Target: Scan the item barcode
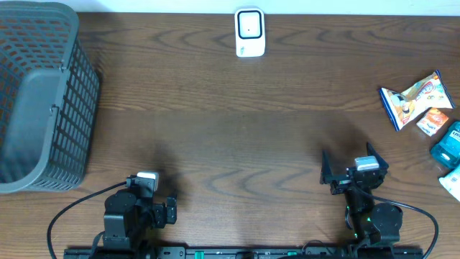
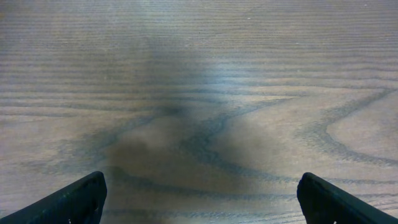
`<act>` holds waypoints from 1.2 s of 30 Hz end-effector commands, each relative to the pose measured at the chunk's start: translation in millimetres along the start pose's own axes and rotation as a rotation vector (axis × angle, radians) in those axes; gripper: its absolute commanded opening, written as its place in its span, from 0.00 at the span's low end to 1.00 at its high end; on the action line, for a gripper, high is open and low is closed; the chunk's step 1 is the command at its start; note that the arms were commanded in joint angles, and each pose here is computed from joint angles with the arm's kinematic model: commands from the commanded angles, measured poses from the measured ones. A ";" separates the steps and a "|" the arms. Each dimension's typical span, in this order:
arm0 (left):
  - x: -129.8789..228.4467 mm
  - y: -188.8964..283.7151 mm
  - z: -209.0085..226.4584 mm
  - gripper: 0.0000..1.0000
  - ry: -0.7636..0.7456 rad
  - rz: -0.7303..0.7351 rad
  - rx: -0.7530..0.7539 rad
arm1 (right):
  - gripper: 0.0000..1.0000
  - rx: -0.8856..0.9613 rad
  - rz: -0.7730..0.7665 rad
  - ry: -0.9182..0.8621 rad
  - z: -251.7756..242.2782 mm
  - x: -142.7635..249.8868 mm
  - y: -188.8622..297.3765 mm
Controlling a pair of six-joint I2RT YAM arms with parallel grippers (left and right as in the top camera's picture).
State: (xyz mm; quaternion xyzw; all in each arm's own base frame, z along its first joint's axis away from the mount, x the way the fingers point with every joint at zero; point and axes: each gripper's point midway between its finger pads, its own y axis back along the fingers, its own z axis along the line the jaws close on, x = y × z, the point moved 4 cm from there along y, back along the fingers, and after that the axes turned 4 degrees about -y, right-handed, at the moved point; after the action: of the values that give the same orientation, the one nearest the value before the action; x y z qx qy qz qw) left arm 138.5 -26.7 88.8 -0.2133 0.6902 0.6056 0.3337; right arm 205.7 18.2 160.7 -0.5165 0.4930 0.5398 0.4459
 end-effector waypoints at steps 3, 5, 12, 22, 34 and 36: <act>4.7 0.2 1.8 0.98 0.005 0.021 -0.013 | 0.99 0.023 0.000 -0.023 -2.9 0.5 0.3; 4.7 0.2 1.8 0.98 0.005 0.021 -0.013 | 0.99 0.023 0.000 -0.023 -2.8 0.4 0.3; 4.7 0.2 1.8 0.98 0.005 0.021 -0.013 | 0.99 0.023 0.000 -0.023 -2.8 0.4 0.3; 4.6 0.2 1.7 0.98 0.005 0.021 -0.013 | 0.99 0.022 0.000 -0.023 -2.7 0.4 0.3; -74.6 0.5 9.6 0.98 -0.106 -0.419 -0.075 | 0.99 0.023 0.000 -0.023 -2.8 0.5 0.3; -87.4 1.4 10.4 0.98 -0.119 -0.514 -0.086 | 0.99 0.022 0.000 -0.023 -2.7 0.4 0.3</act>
State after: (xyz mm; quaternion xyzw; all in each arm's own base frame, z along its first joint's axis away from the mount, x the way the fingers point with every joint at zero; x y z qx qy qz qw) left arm 194.6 -27.6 156.5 -0.3555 0.5866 0.5378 0.4902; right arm 205.9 16.8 160.6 -0.5111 0.4934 0.5403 0.4511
